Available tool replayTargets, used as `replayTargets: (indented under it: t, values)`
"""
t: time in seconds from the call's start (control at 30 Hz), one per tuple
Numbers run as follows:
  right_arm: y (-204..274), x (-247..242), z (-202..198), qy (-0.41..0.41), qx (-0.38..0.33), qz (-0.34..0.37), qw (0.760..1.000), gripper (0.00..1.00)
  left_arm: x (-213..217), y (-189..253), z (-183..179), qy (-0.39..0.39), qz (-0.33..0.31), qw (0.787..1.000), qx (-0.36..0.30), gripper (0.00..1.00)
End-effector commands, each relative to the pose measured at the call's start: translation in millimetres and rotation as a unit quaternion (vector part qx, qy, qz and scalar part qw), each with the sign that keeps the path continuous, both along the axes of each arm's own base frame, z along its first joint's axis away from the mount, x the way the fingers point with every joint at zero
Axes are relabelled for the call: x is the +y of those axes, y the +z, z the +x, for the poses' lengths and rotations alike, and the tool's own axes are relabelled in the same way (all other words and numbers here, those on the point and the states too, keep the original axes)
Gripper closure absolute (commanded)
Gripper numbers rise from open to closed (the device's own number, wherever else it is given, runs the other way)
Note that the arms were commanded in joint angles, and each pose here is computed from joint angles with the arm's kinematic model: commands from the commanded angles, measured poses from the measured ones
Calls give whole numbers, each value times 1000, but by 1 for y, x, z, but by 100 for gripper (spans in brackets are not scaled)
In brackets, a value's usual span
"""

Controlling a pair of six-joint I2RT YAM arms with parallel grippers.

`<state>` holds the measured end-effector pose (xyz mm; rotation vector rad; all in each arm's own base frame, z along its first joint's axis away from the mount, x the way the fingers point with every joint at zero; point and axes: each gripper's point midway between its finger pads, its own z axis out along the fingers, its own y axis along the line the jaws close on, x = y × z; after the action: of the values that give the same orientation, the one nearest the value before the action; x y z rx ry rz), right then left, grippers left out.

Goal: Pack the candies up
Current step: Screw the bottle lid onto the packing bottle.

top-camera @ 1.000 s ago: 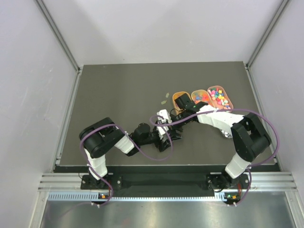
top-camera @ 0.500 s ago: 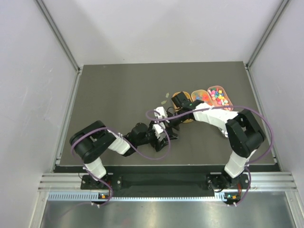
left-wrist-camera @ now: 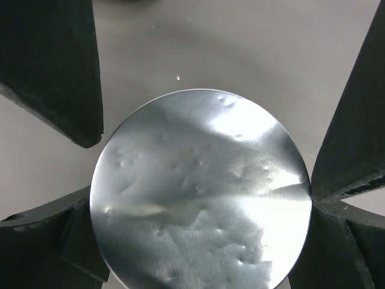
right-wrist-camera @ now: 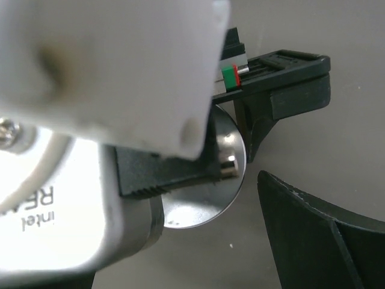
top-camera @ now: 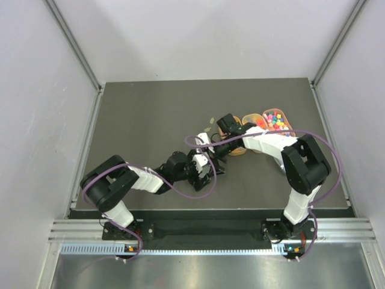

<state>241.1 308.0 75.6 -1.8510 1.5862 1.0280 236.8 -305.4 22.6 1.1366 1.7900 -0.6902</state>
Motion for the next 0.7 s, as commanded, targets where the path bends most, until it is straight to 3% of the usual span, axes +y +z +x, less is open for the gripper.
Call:
replayTargets:
  t: [0.0, 0.23, 0.4, 0.67]
  values:
    - [11, 2, 31, -22, -21, 26, 999, 0, -15, 27, -5, -43, -30, 998, -32, 1]
    - [22, -6, 48, -42, -2, 52, 998, 0, -16, 57, 2, -36, -70, 992, -96, 1]
    - [24, -7, 47, -20, 4, 54, 998, 0, -17, 73, -4, -38, -94, 991, -87, 1]
    - [33, -14, 50, -16, -9, 37, 999, 0, -2, 77, -6, -31, -66, 993, -89, 1]
